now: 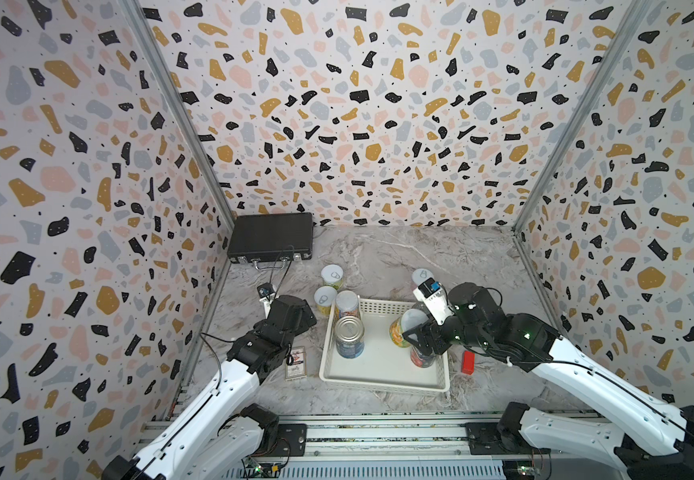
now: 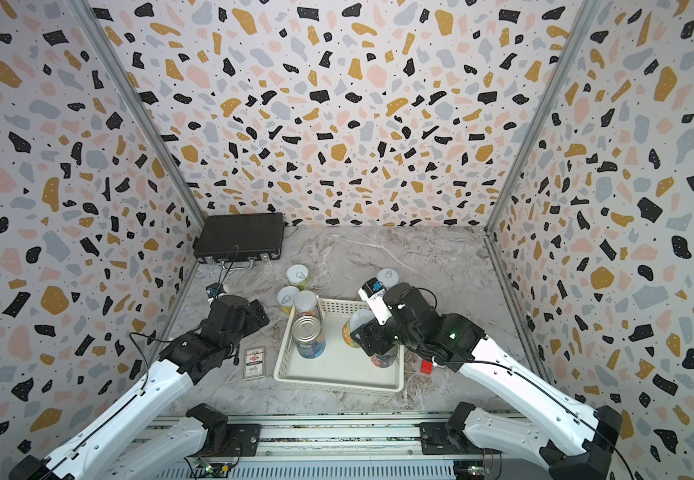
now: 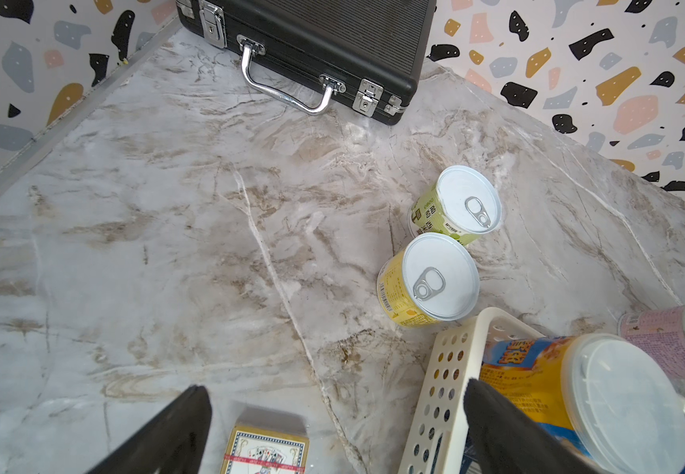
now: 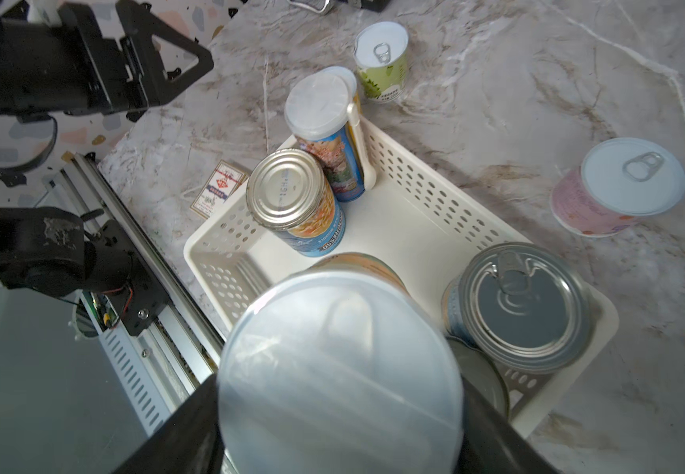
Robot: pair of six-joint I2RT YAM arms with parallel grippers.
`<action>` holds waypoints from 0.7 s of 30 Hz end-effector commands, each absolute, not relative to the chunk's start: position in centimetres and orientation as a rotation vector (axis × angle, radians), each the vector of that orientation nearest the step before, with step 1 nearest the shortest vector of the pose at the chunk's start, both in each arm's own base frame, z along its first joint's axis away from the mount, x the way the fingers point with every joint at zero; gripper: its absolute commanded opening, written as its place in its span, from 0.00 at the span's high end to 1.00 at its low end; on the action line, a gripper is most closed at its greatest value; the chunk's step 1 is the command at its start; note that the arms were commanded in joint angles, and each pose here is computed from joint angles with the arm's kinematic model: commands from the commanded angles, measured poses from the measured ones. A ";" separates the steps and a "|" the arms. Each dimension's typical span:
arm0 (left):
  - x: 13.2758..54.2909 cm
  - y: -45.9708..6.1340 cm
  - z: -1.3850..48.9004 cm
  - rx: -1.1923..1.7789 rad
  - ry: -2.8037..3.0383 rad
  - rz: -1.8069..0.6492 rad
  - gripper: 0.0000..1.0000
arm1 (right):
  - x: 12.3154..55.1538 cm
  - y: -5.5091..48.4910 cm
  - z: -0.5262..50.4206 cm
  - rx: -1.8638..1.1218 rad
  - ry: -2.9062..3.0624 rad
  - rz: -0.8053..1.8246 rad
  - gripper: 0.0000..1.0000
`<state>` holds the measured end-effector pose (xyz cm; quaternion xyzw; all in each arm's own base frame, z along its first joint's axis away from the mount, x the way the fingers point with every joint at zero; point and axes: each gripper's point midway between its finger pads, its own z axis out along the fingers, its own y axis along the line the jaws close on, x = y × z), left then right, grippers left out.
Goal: Put the canned food in the basket
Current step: Place the canned food in the basket.
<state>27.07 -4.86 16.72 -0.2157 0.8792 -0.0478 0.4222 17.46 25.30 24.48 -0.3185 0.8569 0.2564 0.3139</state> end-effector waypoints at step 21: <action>27.3 -4.7 17.8 -0.555 2.163 -0.140 0.00 | 13.2 27.7 20.0 -1.089 2.139 0.444 0.73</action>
